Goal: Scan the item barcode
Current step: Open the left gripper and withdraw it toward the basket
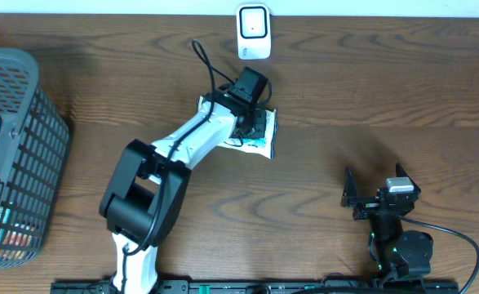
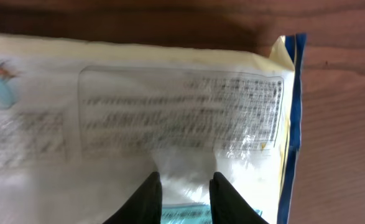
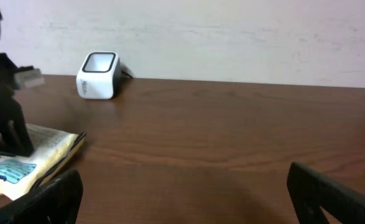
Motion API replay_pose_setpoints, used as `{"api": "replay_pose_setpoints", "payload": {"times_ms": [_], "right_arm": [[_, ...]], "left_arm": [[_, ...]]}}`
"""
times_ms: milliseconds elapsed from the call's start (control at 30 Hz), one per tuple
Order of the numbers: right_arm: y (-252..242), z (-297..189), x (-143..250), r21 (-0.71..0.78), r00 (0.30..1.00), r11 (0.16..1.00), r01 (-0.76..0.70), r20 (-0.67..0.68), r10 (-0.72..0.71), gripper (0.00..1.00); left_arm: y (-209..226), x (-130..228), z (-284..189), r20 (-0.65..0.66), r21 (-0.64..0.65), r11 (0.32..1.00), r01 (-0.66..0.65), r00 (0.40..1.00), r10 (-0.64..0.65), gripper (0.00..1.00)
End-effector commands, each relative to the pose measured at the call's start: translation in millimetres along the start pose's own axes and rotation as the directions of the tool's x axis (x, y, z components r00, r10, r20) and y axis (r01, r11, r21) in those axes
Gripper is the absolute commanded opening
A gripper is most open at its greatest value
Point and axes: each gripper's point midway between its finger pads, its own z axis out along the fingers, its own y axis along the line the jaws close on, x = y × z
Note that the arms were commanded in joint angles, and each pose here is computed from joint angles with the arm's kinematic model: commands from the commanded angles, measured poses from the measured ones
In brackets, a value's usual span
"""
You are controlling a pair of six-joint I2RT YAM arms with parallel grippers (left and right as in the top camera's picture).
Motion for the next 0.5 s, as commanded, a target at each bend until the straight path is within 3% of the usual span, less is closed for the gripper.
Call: {"api": "replay_pose_setpoints", "payload": {"times_ms": [0, 167, 333, 467], "right_arm": [[-0.2, 0.0, 1.1, 0.001, 1.000, 1.000, -0.010, -0.001, 0.010, 0.99], [-0.2, 0.0, 1.1, 0.001, 1.000, 1.000, -0.010, -0.001, 0.010, 0.99], [-0.2, 0.0, 1.1, 0.001, 1.000, 1.000, -0.010, -0.001, 0.010, 0.99], [-0.2, 0.0, 1.1, 0.001, 1.000, 1.000, -0.010, -0.001, 0.010, 0.99]], "left_arm": [[1.2, -33.5, -50.2, 0.127, 0.031, 0.999, 0.012, 0.992, -0.016, 0.29], [10.3, -64.2, -128.1, 0.296, 0.076, 0.997, 0.026, 0.954, -0.047, 0.49], [29.6, -76.8, -187.1, 0.412, 0.067, 0.998, -0.003, 0.911, -0.025, 0.50], [55.7, -73.1, -208.8, 0.429, 0.017, 1.000, 0.026, 0.903, -0.031, 0.50]]}}
